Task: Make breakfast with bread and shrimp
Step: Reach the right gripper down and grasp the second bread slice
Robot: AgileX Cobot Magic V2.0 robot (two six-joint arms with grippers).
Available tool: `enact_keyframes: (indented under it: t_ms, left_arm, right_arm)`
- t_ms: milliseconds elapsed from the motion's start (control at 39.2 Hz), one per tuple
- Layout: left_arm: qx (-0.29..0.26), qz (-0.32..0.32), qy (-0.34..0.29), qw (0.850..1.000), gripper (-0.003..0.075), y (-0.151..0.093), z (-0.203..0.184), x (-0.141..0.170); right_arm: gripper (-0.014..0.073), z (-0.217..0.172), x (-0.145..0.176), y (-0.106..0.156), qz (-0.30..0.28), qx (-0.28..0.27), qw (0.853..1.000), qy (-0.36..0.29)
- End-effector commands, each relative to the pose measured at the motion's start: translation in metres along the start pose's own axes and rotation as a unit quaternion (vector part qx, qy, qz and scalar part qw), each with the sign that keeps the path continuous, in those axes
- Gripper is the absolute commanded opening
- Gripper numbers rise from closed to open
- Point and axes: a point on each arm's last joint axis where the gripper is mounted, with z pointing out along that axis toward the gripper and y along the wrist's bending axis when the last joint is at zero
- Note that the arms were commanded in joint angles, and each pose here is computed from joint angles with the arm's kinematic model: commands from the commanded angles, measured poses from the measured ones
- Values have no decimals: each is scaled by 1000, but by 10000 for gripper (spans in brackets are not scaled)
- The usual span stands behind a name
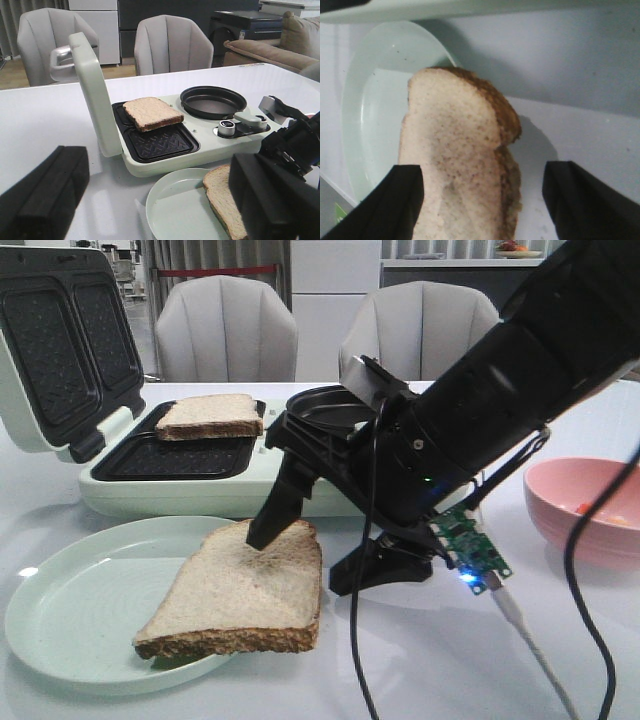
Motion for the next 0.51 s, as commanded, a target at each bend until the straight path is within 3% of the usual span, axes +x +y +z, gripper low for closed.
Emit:
enact_keyframes:
  t_ms: [0, 77, 306, 485]
  left_arm:
    - [9, -6, -44, 999, 625, -2, -2, -14]
    - [9, -6, -44, 999, 625, -2, -2, -14]
    - [9, -6, -44, 999, 625, -2, -2, -14]
    - [9, -6, -44, 999, 625, -2, -2, -14]
  right_arm:
    - [595, -6, -8, 11, -4, -30, 999, -17]
    - [528, -8, -8, 13, -11, -36, 999, -22]
    - [185, -19, -12, 22, -30, -46, 998, -41]
    - [150, -44, -17, 38, -70, -58, 992, -82]
